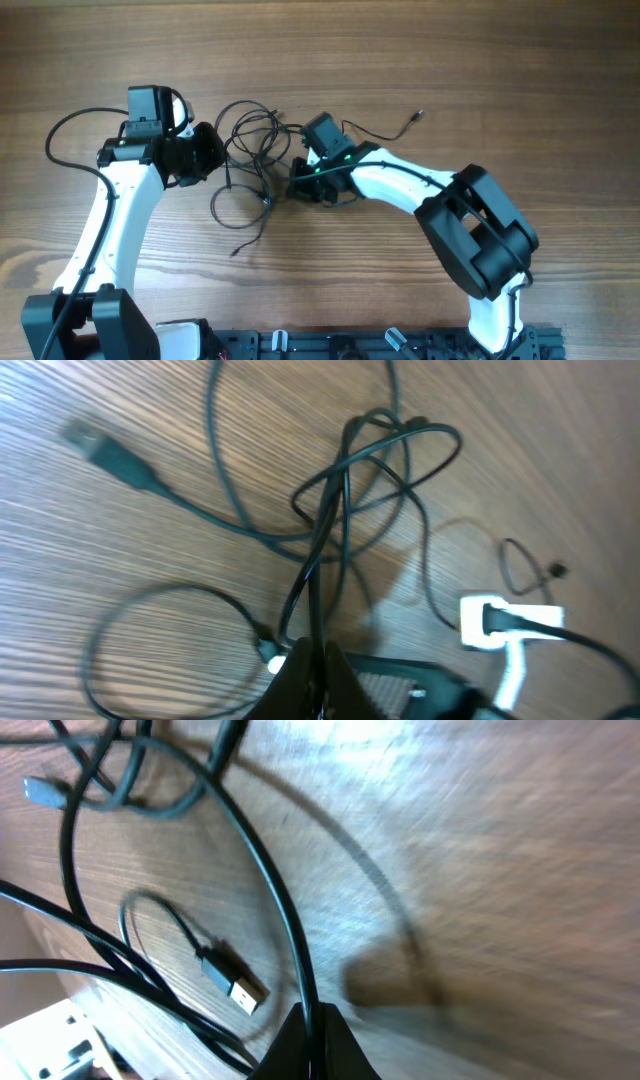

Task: Untangle cables

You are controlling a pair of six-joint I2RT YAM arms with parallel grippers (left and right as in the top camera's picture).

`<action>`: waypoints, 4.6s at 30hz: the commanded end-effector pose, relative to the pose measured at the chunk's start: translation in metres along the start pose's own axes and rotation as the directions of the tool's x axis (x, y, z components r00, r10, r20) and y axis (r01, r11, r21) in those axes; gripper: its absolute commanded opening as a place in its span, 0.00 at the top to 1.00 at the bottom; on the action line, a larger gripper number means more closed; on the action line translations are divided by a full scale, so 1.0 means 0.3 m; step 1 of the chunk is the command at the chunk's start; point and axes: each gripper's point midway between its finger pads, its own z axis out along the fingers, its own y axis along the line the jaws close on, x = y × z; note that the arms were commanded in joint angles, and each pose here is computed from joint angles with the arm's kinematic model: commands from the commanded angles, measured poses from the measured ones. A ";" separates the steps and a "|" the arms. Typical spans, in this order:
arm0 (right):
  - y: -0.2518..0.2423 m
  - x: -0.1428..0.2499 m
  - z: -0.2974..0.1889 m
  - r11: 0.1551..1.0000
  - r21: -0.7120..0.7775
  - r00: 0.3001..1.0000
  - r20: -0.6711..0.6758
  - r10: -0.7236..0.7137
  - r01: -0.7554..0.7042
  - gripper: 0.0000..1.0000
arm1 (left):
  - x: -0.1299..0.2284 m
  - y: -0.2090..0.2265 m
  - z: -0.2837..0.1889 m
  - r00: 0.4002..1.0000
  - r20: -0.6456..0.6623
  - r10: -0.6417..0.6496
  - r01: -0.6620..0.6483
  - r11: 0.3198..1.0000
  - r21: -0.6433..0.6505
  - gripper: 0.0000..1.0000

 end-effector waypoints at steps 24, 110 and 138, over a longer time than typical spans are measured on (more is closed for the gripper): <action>0.281 -0.125 -0.367 0.686 0.001 0.645 0.340 -0.684 0.727 0.34 | 0.066 -0.513 -0.299 0.958 -0.218 0.187 0.063 0.605 0.794 0.96; 0.192 -0.371 -0.031 0.860 -0.091 0.767 0.506 -0.394 0.502 0.57 | 0.034 -0.110 0.336 0.961 -0.093 0.262 -0.247 0.958 0.147 0.89; 0.503 -0.062 -0.717 0.654 -0.010 0.547 0.557 -0.625 0.757 0.95 | -0.019 -0.184 0.206 0.978 -0.140 0.155 -0.074 0.885 0.460 0.39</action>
